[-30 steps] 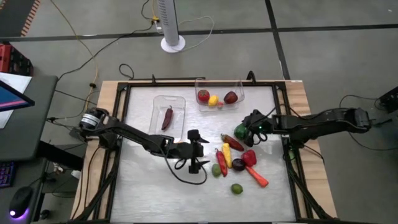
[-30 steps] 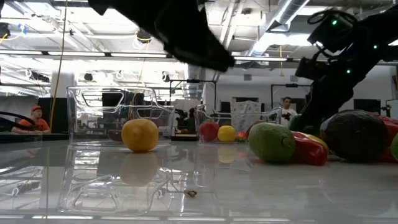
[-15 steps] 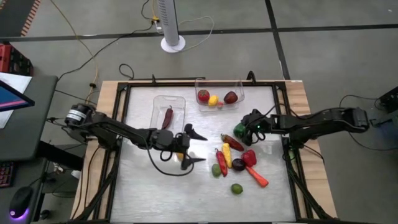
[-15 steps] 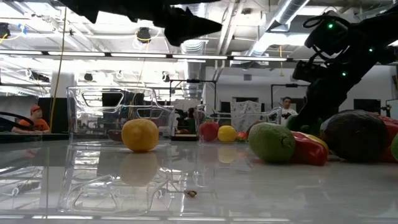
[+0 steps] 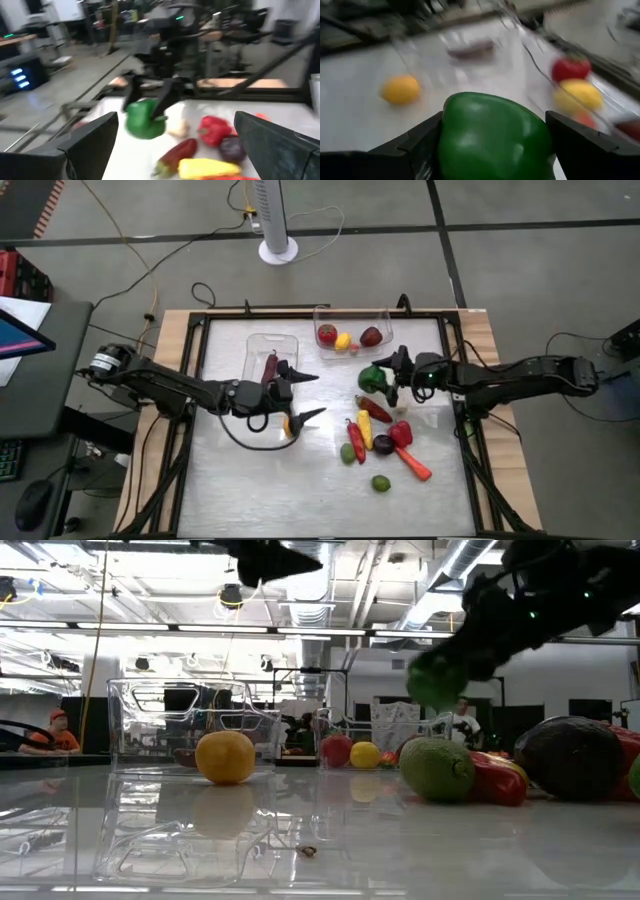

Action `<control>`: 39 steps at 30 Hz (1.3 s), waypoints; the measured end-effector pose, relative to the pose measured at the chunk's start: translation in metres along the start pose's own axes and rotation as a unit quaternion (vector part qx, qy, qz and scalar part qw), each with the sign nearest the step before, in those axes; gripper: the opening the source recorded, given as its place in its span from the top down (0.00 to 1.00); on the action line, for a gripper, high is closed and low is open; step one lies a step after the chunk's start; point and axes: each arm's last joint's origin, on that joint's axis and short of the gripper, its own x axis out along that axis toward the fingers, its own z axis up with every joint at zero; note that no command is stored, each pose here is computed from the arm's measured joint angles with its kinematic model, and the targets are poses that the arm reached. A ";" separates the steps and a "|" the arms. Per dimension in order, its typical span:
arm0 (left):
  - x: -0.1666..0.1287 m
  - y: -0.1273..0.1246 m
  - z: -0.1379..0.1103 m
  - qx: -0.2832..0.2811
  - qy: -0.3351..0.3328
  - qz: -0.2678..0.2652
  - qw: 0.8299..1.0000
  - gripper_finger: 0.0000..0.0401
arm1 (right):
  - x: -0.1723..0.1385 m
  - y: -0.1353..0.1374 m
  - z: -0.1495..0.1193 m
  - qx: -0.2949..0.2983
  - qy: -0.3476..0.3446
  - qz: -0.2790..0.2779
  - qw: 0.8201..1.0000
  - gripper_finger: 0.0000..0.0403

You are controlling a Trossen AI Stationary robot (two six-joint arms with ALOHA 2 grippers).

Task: Sort produce into baskets
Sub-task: Put the green bell pepper into the left transparent bin

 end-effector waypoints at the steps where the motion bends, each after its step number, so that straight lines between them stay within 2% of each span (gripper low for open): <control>1: -0.001 -0.001 0.002 0.003 -0.004 -0.014 1.000 0.04 | 0.002 0.001 0.002 0.002 -0.012 0.010 1.000 0.14; 3: -0.001 -0.002 0.002 0.003 -0.006 -0.037 0.999 0.04 | 0.007 0.003 0.004 0.008 -0.028 0.027 0.999 0.14; 7: -0.001 0.001 -0.004 0.006 0.007 -0.037 0.999 0.04 | 0.021 0.011 0.011 0.006 -0.025 0.037 0.999 0.14; 17: -0.015 0.019 -0.055 -0.048 0.021 -0.008 0.999 0.04 | 0.077 0.040 0.054 -0.058 -0.031 0.069 0.995 0.14; 24: -0.049 0.036 -0.025 -0.049 -0.041 0.036 0.997 0.04 | 0.121 0.054 0.072 -0.080 -0.034 0.106 0.991 0.14; 28: -0.070 0.050 -0.001 -0.048 -0.095 0.080 0.991 0.04 | 0.147 0.058 0.080 -0.102 -0.036 0.104 0.989 0.14; 33: -0.087 0.067 0.016 -0.056 -0.137 0.112 0.983 0.04 | 0.180 0.060 0.094 -0.112 -0.052 0.109 0.986 0.13; 39: -0.092 0.072 0.015 -0.049 -0.119 0.112 0.985 0.04 | 0.214 0.060 0.101 -0.107 -0.045 0.127 0.985 0.13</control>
